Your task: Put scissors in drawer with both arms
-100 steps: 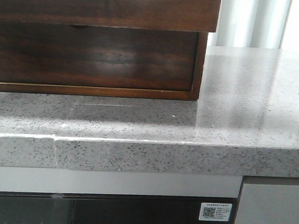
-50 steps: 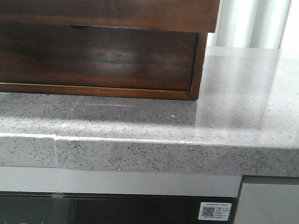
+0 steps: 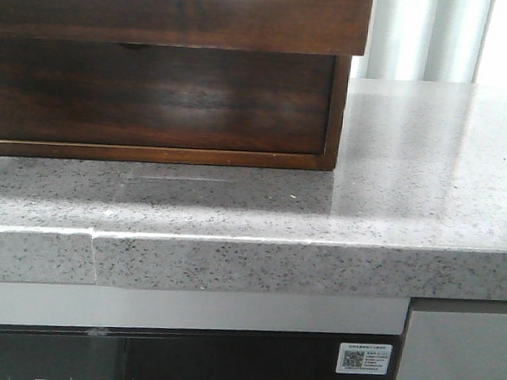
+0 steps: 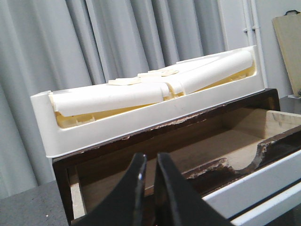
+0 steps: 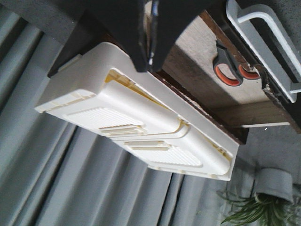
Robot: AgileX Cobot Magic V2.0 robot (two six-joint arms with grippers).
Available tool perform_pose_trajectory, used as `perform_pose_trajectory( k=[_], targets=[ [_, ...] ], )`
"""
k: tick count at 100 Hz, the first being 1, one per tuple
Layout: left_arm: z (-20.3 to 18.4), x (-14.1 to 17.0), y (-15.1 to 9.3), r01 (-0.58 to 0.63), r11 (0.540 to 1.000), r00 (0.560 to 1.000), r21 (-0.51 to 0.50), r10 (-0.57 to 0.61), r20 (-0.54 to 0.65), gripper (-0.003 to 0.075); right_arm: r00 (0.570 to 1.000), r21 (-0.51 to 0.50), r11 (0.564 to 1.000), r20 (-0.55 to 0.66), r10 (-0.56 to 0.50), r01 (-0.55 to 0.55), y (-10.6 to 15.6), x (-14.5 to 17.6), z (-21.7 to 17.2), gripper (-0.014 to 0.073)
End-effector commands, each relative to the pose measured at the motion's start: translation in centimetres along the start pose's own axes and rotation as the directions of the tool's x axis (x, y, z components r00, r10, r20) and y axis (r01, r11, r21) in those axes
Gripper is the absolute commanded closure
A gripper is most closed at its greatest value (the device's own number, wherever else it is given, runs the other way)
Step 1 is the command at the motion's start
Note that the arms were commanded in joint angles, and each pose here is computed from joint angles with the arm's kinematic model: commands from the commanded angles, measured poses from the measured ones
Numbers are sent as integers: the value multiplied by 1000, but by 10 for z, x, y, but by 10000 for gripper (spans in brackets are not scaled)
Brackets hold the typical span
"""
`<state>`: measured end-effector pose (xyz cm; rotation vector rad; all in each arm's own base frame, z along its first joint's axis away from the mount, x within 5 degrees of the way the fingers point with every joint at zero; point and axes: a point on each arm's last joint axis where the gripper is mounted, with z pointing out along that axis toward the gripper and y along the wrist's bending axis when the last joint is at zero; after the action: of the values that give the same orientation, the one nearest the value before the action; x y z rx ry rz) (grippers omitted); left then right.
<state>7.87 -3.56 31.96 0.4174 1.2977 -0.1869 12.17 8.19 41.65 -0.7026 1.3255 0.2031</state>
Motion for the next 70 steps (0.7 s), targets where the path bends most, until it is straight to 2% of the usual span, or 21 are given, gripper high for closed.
perform_pose_trajectory(
  k=[1,29,48,70],
  targets=[
    [1,-14,1,62,998,995,10,-62,75,717,991,119,992,131,26,-42,-5,1,-24,709],
    [-4,-11,4,76,997,996,-24,-75,38,717,995,121,992,98,31,-43,15,54,-57,709],
    [-26,-7,1,87,996,991,-33,-83,106,717,997,110,993,65,34,-41,26,81,-68,709],
    [-50,18,-3,162,985,979,-51,-154,136,717,998,96,994,21,54,-56,36,107,-73,709]
  ],
)
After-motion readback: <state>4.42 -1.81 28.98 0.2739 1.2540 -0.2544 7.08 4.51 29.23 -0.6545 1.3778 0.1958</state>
